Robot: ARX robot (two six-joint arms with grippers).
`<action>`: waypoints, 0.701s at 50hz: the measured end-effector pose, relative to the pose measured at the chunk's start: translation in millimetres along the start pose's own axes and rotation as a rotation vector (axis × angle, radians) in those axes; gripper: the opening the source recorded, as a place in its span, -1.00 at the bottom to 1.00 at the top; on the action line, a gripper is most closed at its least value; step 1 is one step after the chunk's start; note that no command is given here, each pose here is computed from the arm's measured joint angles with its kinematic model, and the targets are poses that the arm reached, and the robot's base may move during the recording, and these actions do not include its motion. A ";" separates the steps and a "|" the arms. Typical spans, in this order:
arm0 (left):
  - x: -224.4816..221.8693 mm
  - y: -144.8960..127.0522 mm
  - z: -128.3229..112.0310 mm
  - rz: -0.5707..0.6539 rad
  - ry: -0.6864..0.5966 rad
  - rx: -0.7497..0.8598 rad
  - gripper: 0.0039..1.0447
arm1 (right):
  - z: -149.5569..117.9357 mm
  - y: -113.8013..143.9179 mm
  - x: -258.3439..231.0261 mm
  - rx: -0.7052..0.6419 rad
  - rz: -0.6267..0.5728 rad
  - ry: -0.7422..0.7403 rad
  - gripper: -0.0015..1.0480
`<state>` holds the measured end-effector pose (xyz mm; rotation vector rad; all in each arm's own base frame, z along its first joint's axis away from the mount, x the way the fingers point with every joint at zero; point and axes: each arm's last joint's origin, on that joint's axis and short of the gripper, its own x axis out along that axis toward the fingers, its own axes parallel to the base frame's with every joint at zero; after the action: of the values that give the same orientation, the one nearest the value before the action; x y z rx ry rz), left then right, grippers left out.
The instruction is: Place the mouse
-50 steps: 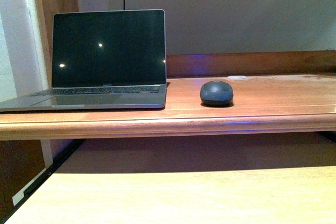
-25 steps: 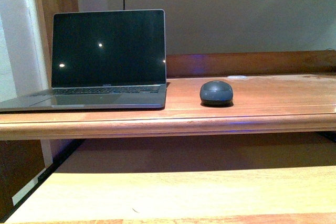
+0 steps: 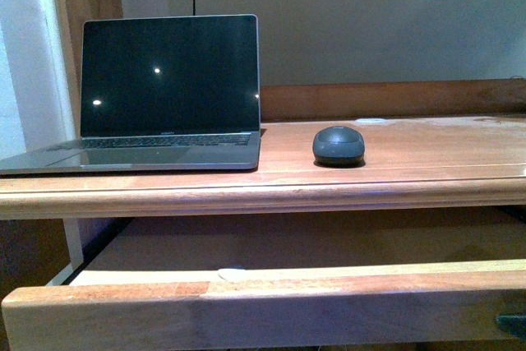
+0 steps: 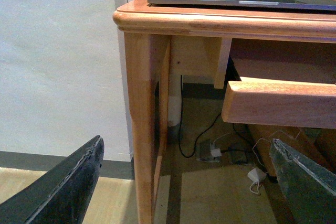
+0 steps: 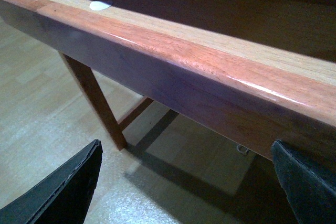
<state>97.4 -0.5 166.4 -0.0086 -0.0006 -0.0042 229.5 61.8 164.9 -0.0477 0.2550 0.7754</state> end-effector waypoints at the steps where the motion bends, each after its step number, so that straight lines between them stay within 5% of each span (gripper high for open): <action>1: 0.0 0.0 0.0 0.000 0.000 0.000 0.86 | 1.5 -0.1 3.7 0.006 -0.012 -0.002 0.86; 35: 0.0 0.0 0.0 0.000 0.000 0.000 0.86 | 19.7 4.3 79.9 0.059 -0.203 -0.002 0.86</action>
<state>97.4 -0.5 166.4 -0.0086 -0.0006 -0.0042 285.4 122.4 164.6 -0.0167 0.2667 0.5659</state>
